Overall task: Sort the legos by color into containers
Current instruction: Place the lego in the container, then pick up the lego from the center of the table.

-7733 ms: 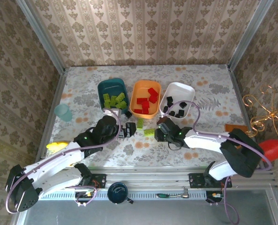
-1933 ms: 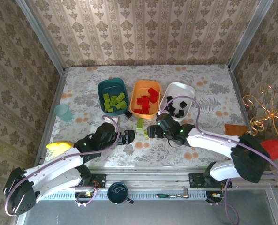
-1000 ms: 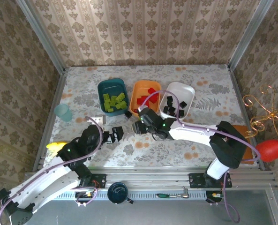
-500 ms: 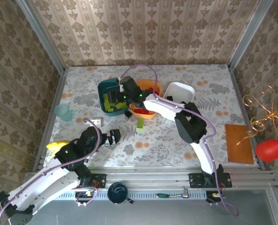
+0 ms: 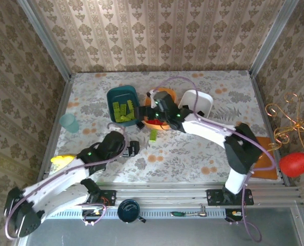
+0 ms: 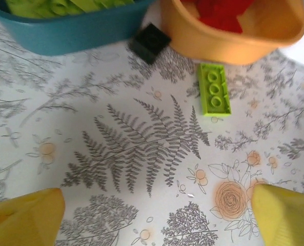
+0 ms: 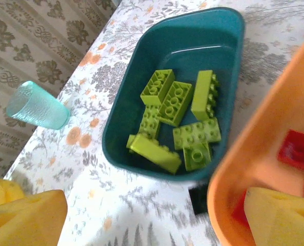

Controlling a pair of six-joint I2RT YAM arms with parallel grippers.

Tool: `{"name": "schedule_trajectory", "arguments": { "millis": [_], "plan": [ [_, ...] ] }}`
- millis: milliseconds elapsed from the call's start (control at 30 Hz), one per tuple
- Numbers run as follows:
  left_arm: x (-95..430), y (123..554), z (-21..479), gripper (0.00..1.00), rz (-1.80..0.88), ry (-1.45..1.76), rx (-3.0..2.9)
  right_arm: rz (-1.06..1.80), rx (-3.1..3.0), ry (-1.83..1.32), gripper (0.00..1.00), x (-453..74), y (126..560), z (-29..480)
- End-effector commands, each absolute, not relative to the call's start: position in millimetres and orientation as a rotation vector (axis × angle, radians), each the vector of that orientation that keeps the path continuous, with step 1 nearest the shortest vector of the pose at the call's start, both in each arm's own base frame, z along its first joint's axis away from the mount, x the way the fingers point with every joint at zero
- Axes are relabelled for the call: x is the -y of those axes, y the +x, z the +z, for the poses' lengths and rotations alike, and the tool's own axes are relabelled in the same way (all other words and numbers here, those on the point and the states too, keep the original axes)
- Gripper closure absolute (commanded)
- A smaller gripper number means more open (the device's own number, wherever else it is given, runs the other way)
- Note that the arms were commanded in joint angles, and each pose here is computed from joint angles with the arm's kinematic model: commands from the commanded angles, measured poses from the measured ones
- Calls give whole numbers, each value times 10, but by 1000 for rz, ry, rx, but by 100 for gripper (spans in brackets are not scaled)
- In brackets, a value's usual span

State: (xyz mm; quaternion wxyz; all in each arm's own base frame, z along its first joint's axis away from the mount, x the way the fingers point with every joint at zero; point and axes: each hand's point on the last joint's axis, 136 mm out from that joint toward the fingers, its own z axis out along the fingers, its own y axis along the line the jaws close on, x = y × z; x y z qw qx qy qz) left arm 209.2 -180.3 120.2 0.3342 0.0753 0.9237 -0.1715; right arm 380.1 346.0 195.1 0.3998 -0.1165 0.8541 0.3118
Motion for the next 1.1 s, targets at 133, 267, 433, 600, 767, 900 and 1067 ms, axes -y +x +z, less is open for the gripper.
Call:
{"name": "schedule_trajectory", "arguments": {
  "millis": [133,267,433,600,767,900,1067],
  "plan": [
    [2506,2456,964,23,-363,453,-2456,742,-2123,-167,9,-2765,3382,1893],
    [2740,2622,774,31,-257,535,-2471,717,-2118,-127,8,-2471,3193,1863],
    [2877,2769,561,40,-160,576,-2483,702,-2112,-95,8,-2254,3079,1866],
    [2914,2842,332,47,-82,593,-2507,709,-2088,-84,7,-2151,2999,1936],
    [2940,2836,155,47,-14,628,-2516,698,-2065,-78,7,-2078,2968,2024],
    [2872,2806,67,55,16,619,-2525,701,-2060,-71,6,-2055,2956,2029],
    [2821,2690,199,67,-13,593,-2497,698,-2068,-62,6,-2043,2958,1988]
  ]
}}
